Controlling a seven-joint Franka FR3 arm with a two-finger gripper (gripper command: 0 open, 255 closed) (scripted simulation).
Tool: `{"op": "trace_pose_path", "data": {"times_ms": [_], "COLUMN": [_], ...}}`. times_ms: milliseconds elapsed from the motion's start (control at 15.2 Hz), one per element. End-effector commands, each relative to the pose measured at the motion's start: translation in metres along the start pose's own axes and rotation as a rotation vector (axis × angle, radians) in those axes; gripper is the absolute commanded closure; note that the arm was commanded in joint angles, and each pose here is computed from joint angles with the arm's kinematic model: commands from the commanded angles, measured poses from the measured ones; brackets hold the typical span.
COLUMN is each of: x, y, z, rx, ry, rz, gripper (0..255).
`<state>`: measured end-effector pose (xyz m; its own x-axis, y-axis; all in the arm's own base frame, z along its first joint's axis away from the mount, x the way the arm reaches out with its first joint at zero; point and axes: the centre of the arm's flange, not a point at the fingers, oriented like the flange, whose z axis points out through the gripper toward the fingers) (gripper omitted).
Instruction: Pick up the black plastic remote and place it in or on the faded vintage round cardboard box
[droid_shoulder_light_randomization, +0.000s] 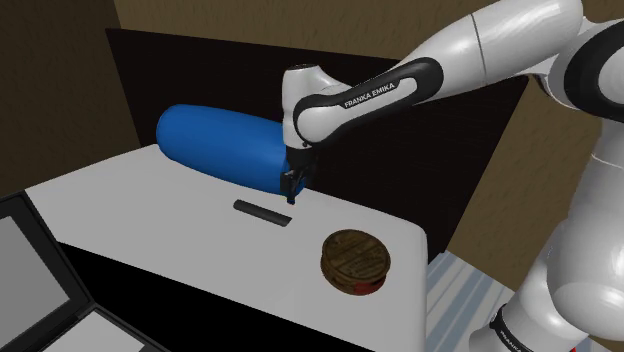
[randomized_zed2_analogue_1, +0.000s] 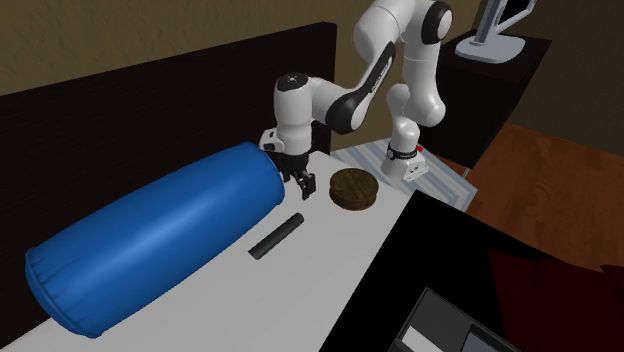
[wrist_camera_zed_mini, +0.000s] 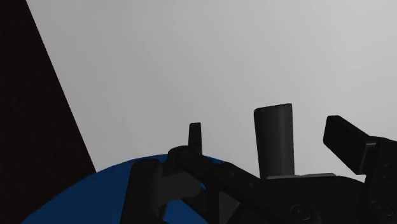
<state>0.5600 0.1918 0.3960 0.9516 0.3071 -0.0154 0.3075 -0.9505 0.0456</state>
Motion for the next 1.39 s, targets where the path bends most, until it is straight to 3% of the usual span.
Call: {"op": "trace_pose_path", "data": {"times_ms": [0,330,858,1320], "x": [0.022,0.071,0.072,0.072], "y": [-0.014,-0.042,-0.042,-0.042], "z": [0.012,0.042,0.082,0.082], "rx": [0.003,0.008,0.008,0.008], "ry": [0.005,0.016,0.016,0.016], "rz": [-0.017,-0.058,-0.058,-0.058], "gripper": [0,0,0,0]}}
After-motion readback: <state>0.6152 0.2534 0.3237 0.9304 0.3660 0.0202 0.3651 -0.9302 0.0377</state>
